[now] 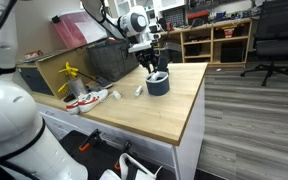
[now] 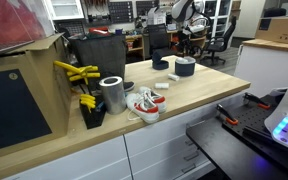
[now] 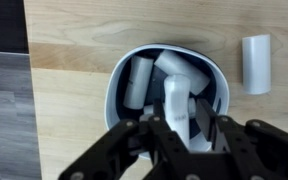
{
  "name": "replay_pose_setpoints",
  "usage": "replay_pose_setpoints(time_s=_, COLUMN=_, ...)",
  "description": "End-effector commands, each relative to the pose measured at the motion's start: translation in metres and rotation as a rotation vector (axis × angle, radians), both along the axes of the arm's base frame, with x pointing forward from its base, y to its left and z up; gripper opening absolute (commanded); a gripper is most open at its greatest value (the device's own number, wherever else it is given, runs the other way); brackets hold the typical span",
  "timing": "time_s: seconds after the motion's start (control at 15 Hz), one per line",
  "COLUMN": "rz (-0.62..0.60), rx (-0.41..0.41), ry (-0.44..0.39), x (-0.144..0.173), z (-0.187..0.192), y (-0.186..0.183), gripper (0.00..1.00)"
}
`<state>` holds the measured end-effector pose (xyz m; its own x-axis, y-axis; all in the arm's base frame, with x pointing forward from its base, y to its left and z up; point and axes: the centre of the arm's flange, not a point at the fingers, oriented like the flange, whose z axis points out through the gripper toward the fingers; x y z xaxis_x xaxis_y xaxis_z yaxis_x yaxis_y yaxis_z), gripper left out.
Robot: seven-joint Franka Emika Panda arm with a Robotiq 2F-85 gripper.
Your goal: Put the white items in the bowl
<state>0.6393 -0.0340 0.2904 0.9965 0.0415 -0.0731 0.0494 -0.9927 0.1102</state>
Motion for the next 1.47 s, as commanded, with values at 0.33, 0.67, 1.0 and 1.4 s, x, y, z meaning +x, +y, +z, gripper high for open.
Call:
replay_pose_setpoints(time_s=0.33, rz=0.172, rx=-0.037, ry=-0.017, x=-0.023, z=0.032, y=0.060, gripper=1.00)
replay_pose_setpoints(time_s=0.67, rz=0.247, rx=0.023, ry=-0.018, x=-0.039, z=0.045, y=0.117, gripper=1.00)
replay_pose_setpoints(time_s=1.0, rz=0.360, rx=0.086, ry=0.030, x=-0.053, z=0.021, y=0.154, gripper=1.00)
replay_pose_setpoints(time_s=1.4, rz=0.529, rx=0.189, ry=0.133, x=-0.079, z=0.006, y=0.197, gripper=1.00)
